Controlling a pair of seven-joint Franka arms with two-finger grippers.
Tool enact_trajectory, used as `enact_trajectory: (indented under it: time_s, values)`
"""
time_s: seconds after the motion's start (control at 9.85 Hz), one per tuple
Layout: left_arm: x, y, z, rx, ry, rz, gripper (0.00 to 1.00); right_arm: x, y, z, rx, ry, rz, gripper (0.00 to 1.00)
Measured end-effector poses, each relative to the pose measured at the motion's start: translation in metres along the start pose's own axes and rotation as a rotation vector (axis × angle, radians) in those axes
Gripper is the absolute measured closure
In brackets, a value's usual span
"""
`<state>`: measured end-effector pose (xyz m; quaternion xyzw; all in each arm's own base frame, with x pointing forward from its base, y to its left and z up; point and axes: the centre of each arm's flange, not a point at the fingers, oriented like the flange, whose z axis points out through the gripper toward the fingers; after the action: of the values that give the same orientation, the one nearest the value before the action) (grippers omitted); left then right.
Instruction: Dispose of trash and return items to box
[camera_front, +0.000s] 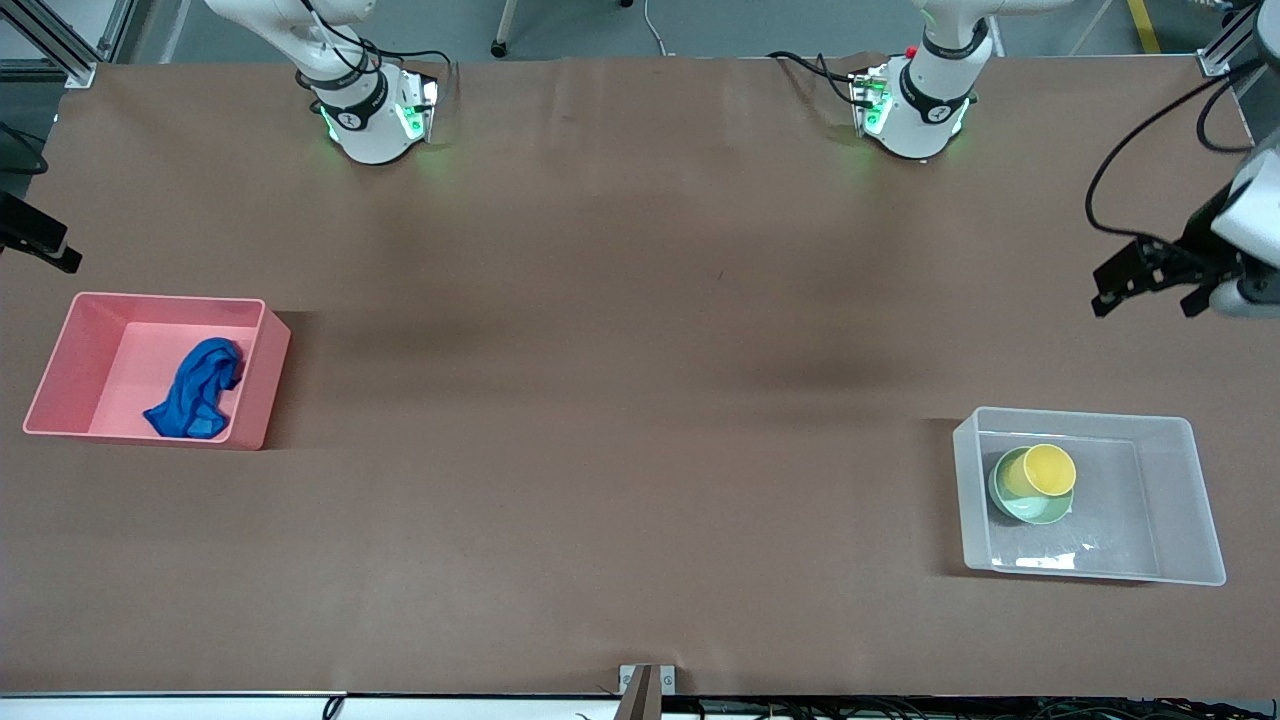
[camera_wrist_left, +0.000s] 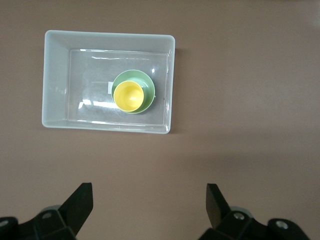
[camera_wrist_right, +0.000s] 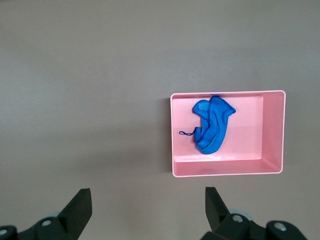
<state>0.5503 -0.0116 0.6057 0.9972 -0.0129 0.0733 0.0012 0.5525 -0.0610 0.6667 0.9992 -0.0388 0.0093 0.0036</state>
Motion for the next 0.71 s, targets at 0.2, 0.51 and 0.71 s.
enact_trajectory:
  time_s: [0.2, 0.51, 0.71]
  values:
    - [0.004, 0.005, -0.029, -0.002, -0.01, 0.009, 0.0, 0.0, 0.0, 0.0, 0.0, -0.001, 0.001, 0.0]
    - [0.023, 0.014, -0.044, -0.005, -0.069, 0.025, 0.0, 0.0, 0.0, 0.0, 0.0, -0.002, 0.001, 0.0]
    - [0.023, 0.007, -0.036, -0.003, -0.108, 0.013, 0.0, 0.0, 0.0, 0.0, 0.0, -0.003, 0.001, 0.0]
